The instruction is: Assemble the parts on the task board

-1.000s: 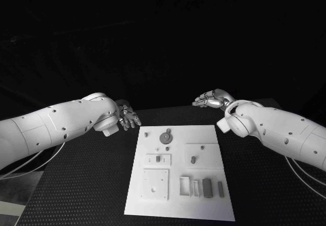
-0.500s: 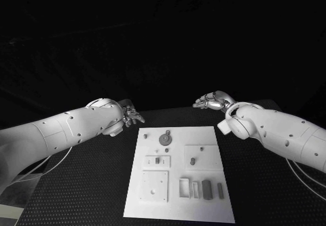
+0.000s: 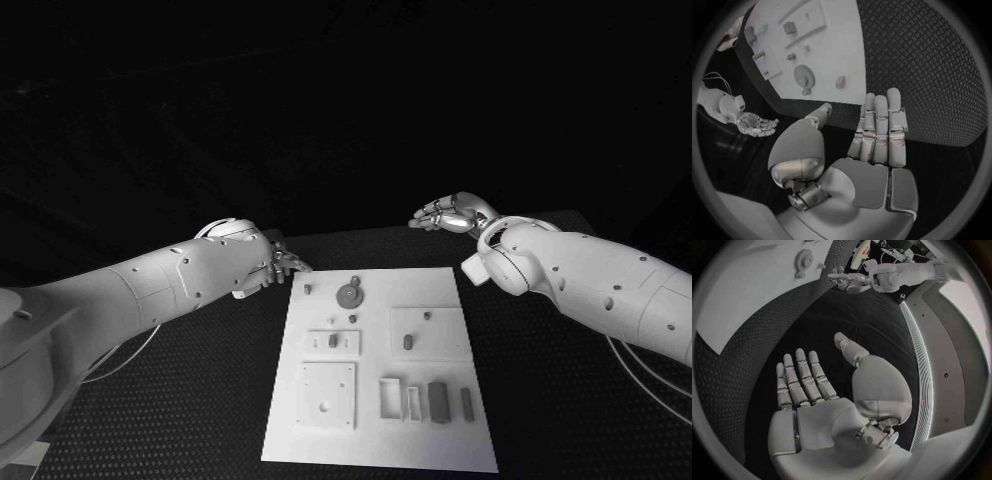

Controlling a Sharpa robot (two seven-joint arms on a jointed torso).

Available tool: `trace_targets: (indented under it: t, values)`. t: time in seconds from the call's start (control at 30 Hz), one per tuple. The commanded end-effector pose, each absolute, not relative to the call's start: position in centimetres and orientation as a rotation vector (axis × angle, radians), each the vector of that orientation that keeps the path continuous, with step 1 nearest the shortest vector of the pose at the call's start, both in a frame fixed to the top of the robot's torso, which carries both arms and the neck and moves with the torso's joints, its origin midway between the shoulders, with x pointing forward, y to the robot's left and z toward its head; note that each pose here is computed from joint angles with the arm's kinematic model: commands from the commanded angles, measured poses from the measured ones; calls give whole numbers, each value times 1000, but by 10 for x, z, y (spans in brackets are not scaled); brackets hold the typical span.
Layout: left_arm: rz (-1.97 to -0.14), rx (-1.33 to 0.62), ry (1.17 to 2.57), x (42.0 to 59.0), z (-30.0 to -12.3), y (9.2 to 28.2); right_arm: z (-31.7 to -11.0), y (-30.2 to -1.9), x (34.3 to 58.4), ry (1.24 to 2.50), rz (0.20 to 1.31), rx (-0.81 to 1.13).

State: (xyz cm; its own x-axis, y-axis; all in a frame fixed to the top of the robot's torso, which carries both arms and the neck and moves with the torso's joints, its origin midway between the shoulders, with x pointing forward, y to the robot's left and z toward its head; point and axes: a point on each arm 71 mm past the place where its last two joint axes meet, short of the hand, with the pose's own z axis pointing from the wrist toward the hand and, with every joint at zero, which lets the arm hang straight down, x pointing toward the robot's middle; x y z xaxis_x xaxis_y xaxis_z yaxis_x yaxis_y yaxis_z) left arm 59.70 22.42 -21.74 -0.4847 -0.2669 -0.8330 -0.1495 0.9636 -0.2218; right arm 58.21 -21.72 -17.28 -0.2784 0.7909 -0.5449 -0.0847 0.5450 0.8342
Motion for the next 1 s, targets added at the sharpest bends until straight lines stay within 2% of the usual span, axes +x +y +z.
trace_targets:
  t: [0.03, 0.2, 0.43, 1.0]
  values:
    - [-122, -255, 2157, 596, -222, 222, -172, -216, 581, 1633, 966, 591]
    - [-129, -264, 2171, 598, -223, 222, -172, -215, 581, 1634, 968, 590]
    - [-191, -288, 2230, 595, -226, 213, -172, -214, 581, 1634, 969, 590]
    - [-212, -274, 2231, 594, -228, 205, -172, -213, 581, 1637, 970, 590]
